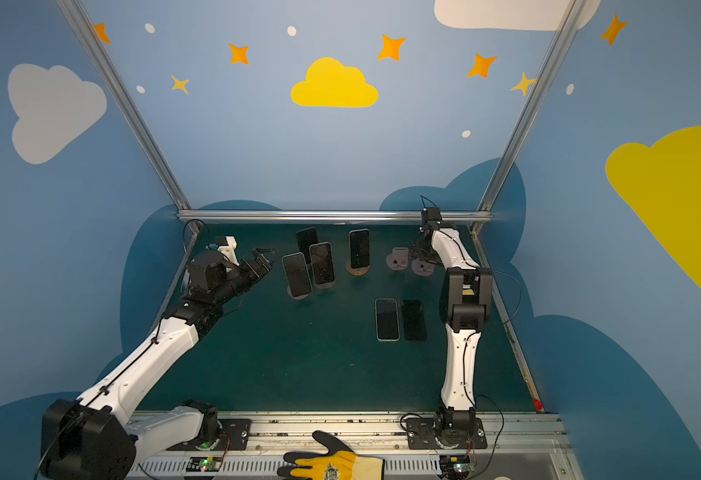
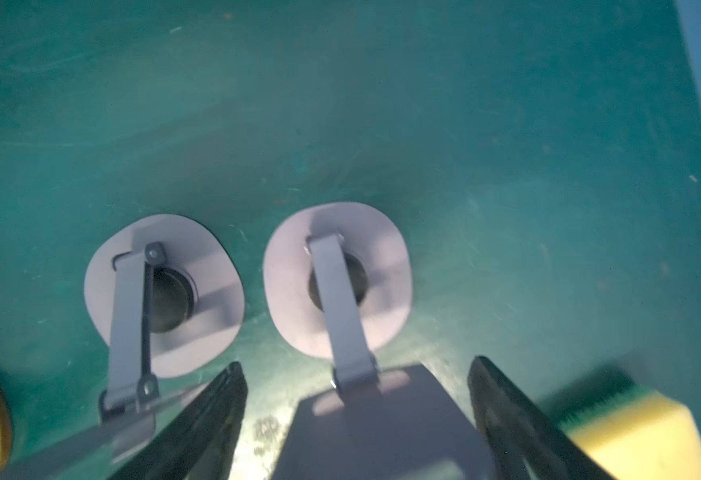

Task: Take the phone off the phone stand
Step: 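Open the right gripper off the grey stand and raise it, then move the right gripper over the light-blue phone on the wooden stand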

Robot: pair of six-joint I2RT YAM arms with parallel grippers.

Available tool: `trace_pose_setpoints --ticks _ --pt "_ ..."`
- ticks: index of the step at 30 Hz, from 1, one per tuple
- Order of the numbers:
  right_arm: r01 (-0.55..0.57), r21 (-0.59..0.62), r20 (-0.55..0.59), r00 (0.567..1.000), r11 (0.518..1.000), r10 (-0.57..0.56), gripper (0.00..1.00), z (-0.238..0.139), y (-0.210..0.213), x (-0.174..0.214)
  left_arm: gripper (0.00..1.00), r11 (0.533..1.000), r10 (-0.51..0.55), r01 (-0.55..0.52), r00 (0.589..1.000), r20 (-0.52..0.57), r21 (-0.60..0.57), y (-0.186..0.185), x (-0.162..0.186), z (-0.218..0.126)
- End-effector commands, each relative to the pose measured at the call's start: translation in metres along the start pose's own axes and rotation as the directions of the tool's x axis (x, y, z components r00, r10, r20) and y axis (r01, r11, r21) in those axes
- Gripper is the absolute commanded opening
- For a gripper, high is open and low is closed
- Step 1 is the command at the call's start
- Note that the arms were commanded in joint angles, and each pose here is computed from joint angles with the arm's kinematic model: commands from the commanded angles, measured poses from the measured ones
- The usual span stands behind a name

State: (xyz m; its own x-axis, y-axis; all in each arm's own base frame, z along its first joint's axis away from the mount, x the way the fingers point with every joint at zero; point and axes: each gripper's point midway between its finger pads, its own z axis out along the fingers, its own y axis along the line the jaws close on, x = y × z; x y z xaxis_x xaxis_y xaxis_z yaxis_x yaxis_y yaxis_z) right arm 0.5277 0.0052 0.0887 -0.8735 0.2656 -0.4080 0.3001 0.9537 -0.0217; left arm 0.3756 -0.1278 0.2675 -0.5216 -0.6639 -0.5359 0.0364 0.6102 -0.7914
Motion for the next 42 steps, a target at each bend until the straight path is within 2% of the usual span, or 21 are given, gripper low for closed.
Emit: trace_pose_setpoints --ticks 1,3,6,9,13,15,18,21,23,26,29,31,33,39,42 --pt "-0.077 -0.024 0.111 0.991 0.997 0.080 0.85 -0.059 -0.011 -0.022 1.00 0.999 0.039 -0.039 0.999 0.038 -0.002 -0.005 -0.011 -0.005" --pt "-0.125 -0.007 0.134 0.983 0.992 0.125 0.85 -0.085 -0.016 -0.021 1.00 0.998 0.057 -0.056 0.997 0.043 -0.035 0.003 -0.011 -0.002" --pt "-0.141 -0.081 0.176 0.972 0.987 0.154 0.85 -0.132 -0.003 -0.018 1.00 0.998 0.039 -0.037 0.999 0.034 -0.060 0.012 -0.009 0.002" --pt "-0.085 -0.082 0.273 0.956 0.993 0.104 0.85 -0.185 0.003 -0.016 1.00 0.997 0.038 -0.036 0.999 0.025 -0.072 0.013 -0.009 0.004" --pt "0.026 -0.120 0.391 0.920 0.992 0.023 0.85 -0.226 0.020 -0.003 1.00 0.996 0.062 -0.061 0.998 0.022 -0.063 0.004 -0.013 -0.002" --pt "0.110 -0.172 0.462 0.887 0.979 -0.018 0.85 -0.241 0.036 0.008 1.00 0.994 0.080 -0.077 0.996 0.045 -0.072 0.004 -0.017 -0.006" --pt "0.193 -0.239 0.602 0.799 0.952 -0.011 0.85 -0.273 0.061 0.027 1.00 0.984 0.120 -0.105 0.987 0.105 -0.141 0.018 -0.021 -0.010" --pt "0.242 -0.293 0.642 0.767 0.925 0.003 0.85 -0.300 0.075 0.052 1.00 0.977 0.133 -0.109 0.983 0.128 -0.181 0.022 -0.029 -0.014" --pt "0.280 -0.344 0.629 0.777 0.896 -0.002 0.85 -0.307 0.086 0.071 1.00 0.965 0.140 -0.101 0.979 0.151 -0.243 0.029 -0.035 -0.021" --pt "0.346 -0.358 0.618 0.784 0.867 -0.058 0.84 -0.312 0.097 0.100 1.00 0.941 0.152 -0.075 0.965 0.214 -0.329 0.044 -0.044 -0.034" --pt "0.364 -0.374 0.620 0.782 0.853 -0.063 0.83 -0.319 0.097 0.131 1.00 0.950 0.129 -0.044 0.956 0.262 -0.309 0.044 -0.050 -0.040" --pt "0.389 -0.413 0.650 0.759 0.823 -0.034 0.83 -0.318 0.100 0.150 1.00 0.956 0.116 -0.038 0.960 0.256 -0.292 0.042 -0.049 -0.039" --pt "0.374 -0.443 0.641 0.768 0.815 -0.004 0.82 -0.312 0.096 0.169 1.00 0.957 0.107 -0.033 0.964 0.245 -0.289 0.042 -0.048 -0.037" --pt "0.435 -0.411 0.634 0.768 0.801 -0.091 0.83 -0.307 0.111 0.201 1.00 0.952 0.024 0.045 0.975 0.220 -0.303 0.057 -0.042 -0.026" --pt "0.494 -0.395 0.659 0.740 0.774 -0.136 0.86 -0.310 0.138 0.216 1.00 0.925 -0.013 0.088 0.979 0.202 -0.369 0.073 -0.036 -0.023"
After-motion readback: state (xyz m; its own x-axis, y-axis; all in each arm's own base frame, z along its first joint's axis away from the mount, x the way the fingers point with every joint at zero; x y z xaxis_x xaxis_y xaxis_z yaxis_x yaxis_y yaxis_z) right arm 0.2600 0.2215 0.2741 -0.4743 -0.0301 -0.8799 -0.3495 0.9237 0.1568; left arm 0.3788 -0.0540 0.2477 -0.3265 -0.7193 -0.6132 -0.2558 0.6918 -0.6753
